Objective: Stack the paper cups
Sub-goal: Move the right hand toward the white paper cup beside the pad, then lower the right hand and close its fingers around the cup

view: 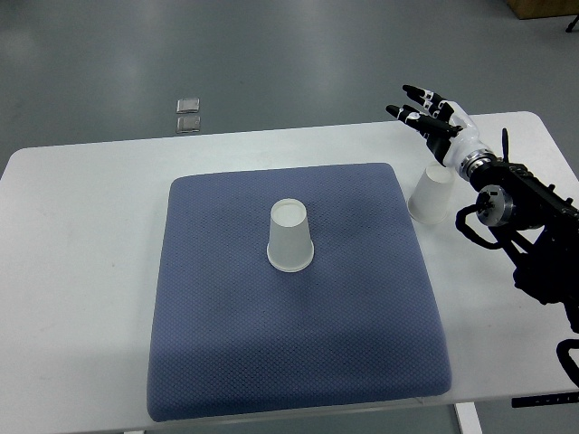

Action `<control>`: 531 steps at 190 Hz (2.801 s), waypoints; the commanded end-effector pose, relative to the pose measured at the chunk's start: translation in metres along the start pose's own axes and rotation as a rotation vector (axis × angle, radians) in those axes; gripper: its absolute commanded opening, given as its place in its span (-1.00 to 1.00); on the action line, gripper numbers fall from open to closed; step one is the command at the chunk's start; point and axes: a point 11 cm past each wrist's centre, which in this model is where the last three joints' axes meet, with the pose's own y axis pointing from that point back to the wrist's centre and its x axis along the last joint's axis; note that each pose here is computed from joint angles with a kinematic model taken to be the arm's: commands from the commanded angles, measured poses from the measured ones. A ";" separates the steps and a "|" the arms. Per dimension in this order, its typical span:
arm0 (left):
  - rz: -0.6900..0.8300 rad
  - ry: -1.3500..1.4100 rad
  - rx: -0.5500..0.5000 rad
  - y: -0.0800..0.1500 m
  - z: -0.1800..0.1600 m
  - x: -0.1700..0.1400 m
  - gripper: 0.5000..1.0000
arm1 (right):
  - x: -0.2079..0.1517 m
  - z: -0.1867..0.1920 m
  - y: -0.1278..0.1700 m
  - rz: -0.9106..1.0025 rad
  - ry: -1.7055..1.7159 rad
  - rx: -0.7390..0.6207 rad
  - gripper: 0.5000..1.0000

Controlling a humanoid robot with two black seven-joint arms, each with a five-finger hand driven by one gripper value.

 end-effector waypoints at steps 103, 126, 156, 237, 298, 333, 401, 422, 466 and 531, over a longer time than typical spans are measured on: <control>0.000 0.001 0.000 0.000 0.000 0.000 1.00 | 0.001 -0.011 -0.002 -0.009 0.043 0.011 0.70; 0.000 0.000 0.000 0.000 0.000 0.000 1.00 | 0.002 -0.017 -0.003 -0.032 0.121 0.023 0.70; 0.000 0.000 0.000 0.000 0.000 0.000 1.00 | 0.004 -0.021 -0.001 -0.070 0.236 0.023 0.69; 0.000 0.000 0.000 0.000 0.000 0.000 1.00 | 0.007 -0.011 0.004 -0.177 0.713 -0.049 0.70; 0.000 0.001 0.000 0.000 0.000 0.000 1.00 | 0.013 -0.024 0.004 -0.206 0.940 -0.058 0.69; 0.000 0.001 0.000 0.000 0.000 0.000 1.00 | 0.016 -0.014 0.007 -0.243 1.098 -0.096 0.69; 0.000 0.001 0.000 0.000 0.000 0.000 1.00 | 0.026 -0.005 0.009 -0.270 1.337 -0.127 0.69; 0.000 0.001 0.000 0.000 0.000 0.000 1.00 | 0.038 -0.001 0.011 -0.262 1.412 -0.157 0.69; 0.000 0.001 0.000 0.000 0.000 0.000 1.00 | 0.054 0.006 0.014 -0.252 1.457 -0.206 0.69; 0.000 0.000 0.000 0.000 0.000 0.000 1.00 | 0.065 0.008 0.015 -0.234 1.575 -0.216 0.68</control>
